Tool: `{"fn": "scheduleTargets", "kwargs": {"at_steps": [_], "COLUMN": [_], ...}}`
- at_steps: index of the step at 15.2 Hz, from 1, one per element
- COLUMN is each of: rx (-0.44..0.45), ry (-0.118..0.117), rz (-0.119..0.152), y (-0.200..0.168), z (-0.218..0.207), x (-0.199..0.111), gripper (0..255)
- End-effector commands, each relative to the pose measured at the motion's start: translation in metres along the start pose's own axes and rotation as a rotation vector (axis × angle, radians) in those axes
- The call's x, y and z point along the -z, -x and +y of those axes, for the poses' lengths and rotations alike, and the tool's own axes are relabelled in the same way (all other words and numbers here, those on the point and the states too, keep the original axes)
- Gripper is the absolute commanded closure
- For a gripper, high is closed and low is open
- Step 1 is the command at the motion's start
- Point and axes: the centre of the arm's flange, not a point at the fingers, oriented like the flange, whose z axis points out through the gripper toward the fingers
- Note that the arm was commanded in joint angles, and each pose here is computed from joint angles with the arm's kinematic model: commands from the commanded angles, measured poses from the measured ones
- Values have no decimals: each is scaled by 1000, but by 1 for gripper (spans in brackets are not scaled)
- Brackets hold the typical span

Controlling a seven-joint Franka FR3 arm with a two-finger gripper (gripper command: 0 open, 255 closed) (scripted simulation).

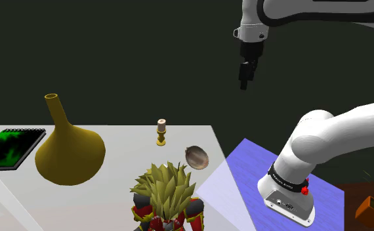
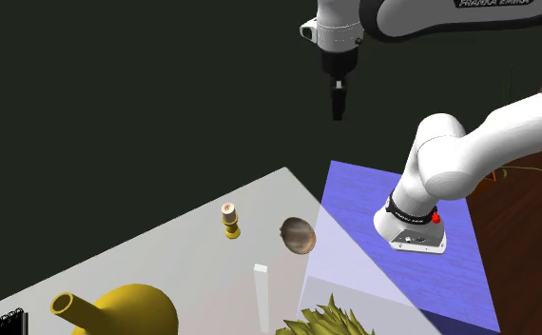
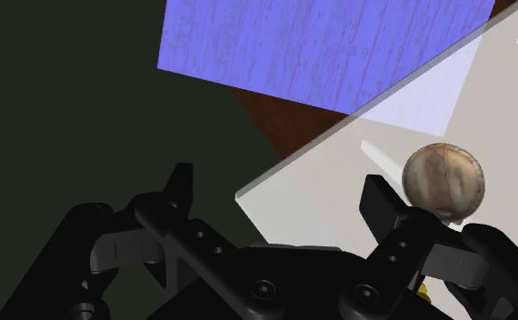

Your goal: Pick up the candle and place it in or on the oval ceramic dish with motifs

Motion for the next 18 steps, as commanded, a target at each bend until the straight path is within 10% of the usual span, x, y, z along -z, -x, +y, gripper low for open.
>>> {"fn": "scheduleTargets", "kwargs": {"at_steps": [1, 18], "rx": [0, 115], "ry": [0, -45], "rz": [0, 67], "y": [0, -149], "z": [0, -134], "x": [0, -72], "gripper": [0, 0]}}
